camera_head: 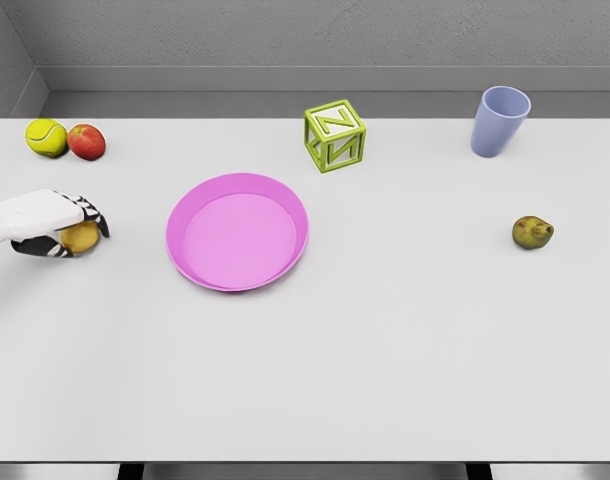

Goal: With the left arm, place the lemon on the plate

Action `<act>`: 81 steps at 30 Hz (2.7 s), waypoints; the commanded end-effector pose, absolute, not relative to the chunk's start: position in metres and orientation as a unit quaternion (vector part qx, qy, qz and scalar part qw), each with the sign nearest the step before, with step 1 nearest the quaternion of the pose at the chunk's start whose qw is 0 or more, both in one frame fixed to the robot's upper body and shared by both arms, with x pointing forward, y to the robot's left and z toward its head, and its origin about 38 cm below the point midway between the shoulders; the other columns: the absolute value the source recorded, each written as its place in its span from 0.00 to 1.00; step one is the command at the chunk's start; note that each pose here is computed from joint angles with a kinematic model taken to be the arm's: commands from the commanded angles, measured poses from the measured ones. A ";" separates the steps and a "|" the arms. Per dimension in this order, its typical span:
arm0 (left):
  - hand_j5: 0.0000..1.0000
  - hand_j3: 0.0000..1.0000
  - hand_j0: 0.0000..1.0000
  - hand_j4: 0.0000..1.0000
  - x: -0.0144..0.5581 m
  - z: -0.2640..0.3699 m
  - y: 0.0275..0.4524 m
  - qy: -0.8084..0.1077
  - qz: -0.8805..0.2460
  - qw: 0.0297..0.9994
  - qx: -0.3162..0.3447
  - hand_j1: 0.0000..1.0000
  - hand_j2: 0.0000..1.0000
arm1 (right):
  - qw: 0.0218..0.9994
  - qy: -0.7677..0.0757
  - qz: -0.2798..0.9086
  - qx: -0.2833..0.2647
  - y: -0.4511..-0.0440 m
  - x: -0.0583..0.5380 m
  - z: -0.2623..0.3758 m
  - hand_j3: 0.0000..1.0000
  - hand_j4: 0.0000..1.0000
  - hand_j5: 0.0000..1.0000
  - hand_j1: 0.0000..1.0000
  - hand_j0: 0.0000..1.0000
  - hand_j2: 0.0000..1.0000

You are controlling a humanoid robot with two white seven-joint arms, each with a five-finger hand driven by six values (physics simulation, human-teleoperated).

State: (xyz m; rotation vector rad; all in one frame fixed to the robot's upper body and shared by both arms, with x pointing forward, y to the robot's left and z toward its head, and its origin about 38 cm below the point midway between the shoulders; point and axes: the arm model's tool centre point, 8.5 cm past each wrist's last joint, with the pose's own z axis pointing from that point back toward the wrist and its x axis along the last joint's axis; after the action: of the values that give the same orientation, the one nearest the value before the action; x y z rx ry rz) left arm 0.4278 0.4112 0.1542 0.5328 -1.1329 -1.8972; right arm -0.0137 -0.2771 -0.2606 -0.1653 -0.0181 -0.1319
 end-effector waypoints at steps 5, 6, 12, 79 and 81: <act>0.55 0.55 0.55 0.55 0.428 0.159 0.415 -0.455 -0.754 0.422 0.216 0.55 0.55 | 0.994 -0.010 -0.066 -0.083 -0.277 -0.013 -0.261 1.00 1.00 1.00 1.00 1.00 1.00; 0.55 0.55 0.55 0.55 0.429 0.162 0.415 -0.456 -0.753 0.420 0.218 0.55 0.55 | 0.994 -0.010 -0.066 -0.083 -0.277 -0.013 -0.261 1.00 1.00 1.00 1.00 1.00 1.00; 0.55 0.55 0.55 0.55 0.434 0.172 0.413 -0.464 -0.750 0.414 0.225 0.55 0.55 | 0.994 -0.008 -0.066 -0.082 -0.277 -0.014 -0.261 1.00 1.00 1.00 1.00 1.00 1.00; 0.53 0.53 0.53 0.53 0.413 0.206 0.264 -0.598 -0.747 0.256 0.136 0.53 0.53 | 0.994 -0.009 -0.066 -0.082 -0.277 -0.014 -0.261 1.00 1.00 1.00 1.00 1.00 1.00; 0.74 0.74 0.74 0.74 0.413 0.207 0.258 -0.603 -0.745 0.252 0.134 0.74 0.74 | 0.994 -0.008 -0.066 -0.082 -0.277 -0.014 -0.261 1.00 1.00 1.00 1.00 1.00 1.00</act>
State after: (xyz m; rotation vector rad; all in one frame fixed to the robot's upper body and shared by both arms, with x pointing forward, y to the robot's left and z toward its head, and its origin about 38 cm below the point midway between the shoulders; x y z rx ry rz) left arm 0.4152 0.2643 0.2089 0.3836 -1.6240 -2.0318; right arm -0.0138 -0.2771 -0.2606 -0.1652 -0.0177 -0.1319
